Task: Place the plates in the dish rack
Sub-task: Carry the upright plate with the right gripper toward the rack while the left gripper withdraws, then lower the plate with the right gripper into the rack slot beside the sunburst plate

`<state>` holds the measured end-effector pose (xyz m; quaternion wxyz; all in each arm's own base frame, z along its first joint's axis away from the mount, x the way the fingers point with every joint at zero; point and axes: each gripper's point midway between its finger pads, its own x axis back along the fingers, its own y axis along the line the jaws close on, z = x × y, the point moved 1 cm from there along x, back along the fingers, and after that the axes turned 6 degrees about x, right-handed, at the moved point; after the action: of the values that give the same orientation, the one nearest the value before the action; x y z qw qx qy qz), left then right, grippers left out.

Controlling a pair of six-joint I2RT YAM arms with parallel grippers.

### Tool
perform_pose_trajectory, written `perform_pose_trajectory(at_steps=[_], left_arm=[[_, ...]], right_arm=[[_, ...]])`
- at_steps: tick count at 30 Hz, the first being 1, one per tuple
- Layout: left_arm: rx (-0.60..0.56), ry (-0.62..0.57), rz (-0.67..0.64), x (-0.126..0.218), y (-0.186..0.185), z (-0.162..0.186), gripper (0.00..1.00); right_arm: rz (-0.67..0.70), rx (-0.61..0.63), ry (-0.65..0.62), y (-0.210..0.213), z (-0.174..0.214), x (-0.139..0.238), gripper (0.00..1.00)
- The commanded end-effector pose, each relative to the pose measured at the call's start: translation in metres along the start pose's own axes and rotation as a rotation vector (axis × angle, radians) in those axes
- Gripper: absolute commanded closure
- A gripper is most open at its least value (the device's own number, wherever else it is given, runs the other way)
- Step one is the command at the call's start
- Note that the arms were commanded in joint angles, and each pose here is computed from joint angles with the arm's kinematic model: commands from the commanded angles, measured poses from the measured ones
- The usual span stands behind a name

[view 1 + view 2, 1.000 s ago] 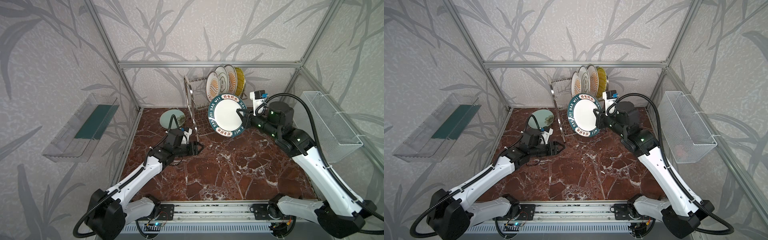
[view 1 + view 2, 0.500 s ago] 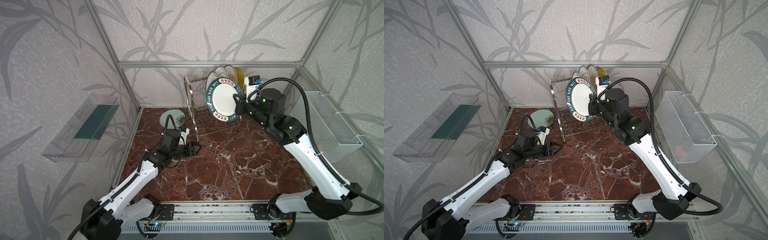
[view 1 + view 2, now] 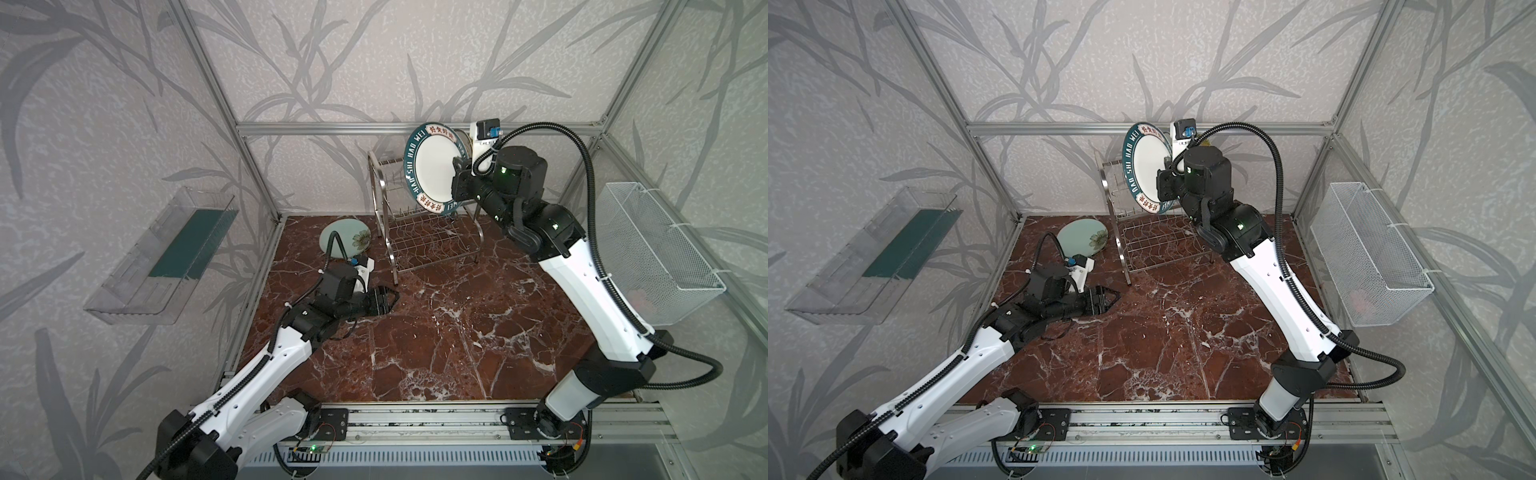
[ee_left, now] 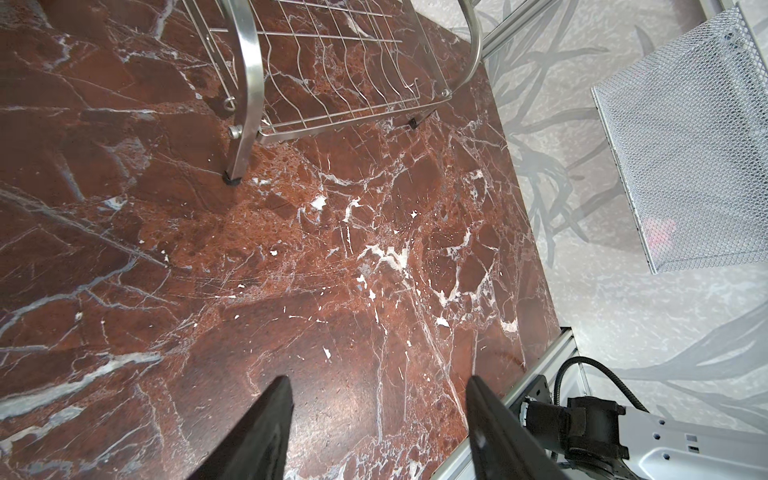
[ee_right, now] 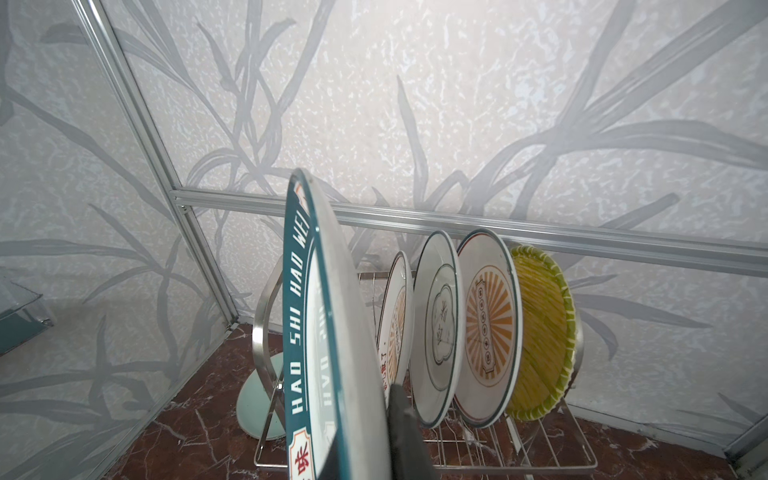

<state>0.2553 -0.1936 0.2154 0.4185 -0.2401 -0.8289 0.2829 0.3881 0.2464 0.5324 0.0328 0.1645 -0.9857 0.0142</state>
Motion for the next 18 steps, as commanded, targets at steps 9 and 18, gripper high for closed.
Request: perform_pose_trajectory(at_steps=[9, 18], left_arm=[[-0.018, -0.01, -0.044, 0.008, 0.012, 0.006, 0.35], [-0.02, -0.011, -0.061, 0.011, 0.017, 0.009, 0.35]], right_arm=[[0.134, 0.043, -0.053, 0.001, -0.023, -0.02, 1.0], [0.178, 0.059, -0.04, 0.009, -0.015, -0.044, 1.0]])
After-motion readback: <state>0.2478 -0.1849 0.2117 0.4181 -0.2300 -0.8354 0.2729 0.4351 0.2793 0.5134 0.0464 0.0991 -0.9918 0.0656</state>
